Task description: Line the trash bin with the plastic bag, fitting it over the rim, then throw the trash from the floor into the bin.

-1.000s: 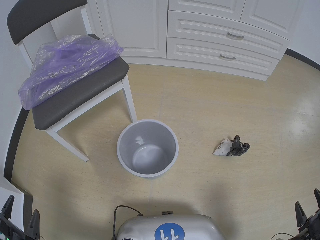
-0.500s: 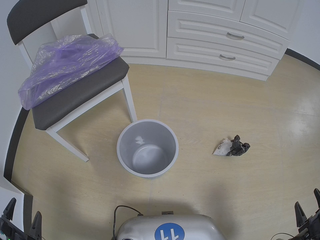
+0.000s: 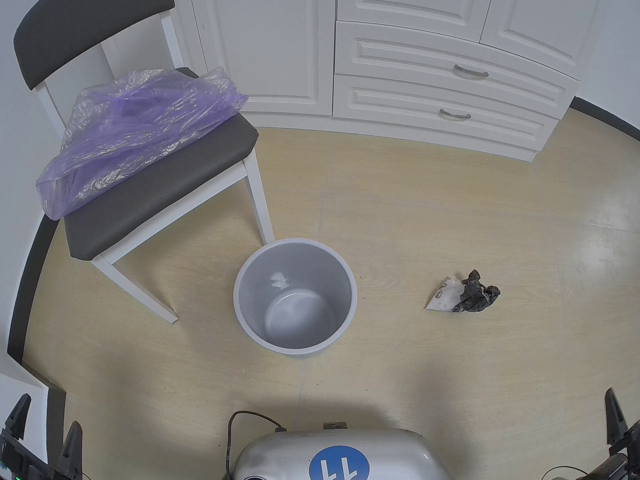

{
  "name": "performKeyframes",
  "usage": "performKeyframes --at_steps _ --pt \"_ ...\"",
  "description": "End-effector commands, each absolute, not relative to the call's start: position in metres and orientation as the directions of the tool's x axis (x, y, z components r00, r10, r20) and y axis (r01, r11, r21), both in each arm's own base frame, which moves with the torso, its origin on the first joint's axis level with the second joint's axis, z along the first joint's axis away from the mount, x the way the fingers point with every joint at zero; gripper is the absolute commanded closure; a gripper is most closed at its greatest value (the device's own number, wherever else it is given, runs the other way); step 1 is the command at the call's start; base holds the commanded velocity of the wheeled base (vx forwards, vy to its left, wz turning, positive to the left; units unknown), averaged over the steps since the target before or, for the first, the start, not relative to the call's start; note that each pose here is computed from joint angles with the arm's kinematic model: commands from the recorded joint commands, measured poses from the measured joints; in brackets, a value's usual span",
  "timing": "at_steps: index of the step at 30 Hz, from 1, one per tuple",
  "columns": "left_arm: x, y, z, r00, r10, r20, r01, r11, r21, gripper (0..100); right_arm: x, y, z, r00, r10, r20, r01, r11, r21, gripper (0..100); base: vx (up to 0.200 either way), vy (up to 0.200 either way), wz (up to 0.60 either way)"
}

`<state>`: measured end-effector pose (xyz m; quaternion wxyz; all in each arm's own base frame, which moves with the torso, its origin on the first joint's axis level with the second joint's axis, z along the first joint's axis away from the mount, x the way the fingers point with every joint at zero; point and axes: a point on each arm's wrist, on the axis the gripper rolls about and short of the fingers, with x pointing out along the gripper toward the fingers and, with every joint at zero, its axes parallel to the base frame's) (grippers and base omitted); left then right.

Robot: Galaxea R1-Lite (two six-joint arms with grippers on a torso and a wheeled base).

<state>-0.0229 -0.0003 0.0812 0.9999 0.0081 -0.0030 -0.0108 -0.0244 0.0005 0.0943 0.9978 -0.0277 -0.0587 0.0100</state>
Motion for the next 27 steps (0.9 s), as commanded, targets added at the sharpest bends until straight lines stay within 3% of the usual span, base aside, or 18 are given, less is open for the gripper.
performKeyframes --at_steps 1,5,9,17,20,22,27 --pt "-0.023 0.000 0.076 1.000 -0.021 0.006 0.021 1.000 0.015 0 -0.028 0.002 0.118 0.977 0.043 0.207 -0.021 0.994 -0.109 0 0.000 0.000 0.00" --pt "-0.023 0.000 0.076 1.000 -0.023 0.006 0.023 1.000 0.012 0 -0.020 0.002 0.093 0.993 0.040 0.112 -0.030 0.995 -0.093 0 0.000 0.000 0.00" --pt "-0.023 0.000 0.076 1.000 -0.023 0.008 0.023 0.999 0.023 0 -0.020 0.001 0.092 0.995 0.011 0.103 -0.009 1.000 -0.020 0 0.000 0.000 0.00" --pt "-0.023 0.000 0.078 0.999 -0.026 0.023 0.026 1.000 0.014 0 -0.020 0.001 0.094 0.995 -0.001 0.104 0.002 1.000 -0.005 0 0.000 0.000 0.00" --pt "-0.034 -0.001 0.117 0.970 -0.049 0.237 0.082 0.988 -0.133 0 -0.021 0.001 0.096 0.994 -0.001 0.113 -0.002 1.000 0.030 0 0.000 0.000 0.00" --pt "-0.040 -0.002 0.130 0.953 -0.115 0.281 0.171 0.968 -0.185 0 -0.021 0.001 0.103 0.993 -0.004 0.121 -0.001 0.999 0.042 0 0.000 0.000 0.00" --pt "-0.034 -0.003 0.119 0.982 -0.142 0.127 0.148 0.988 -0.041 0 -0.017 0.001 0.122 0.995 0.005 0.104 -0.009 0.999 0.039 0 0.000 0.000 0.00"
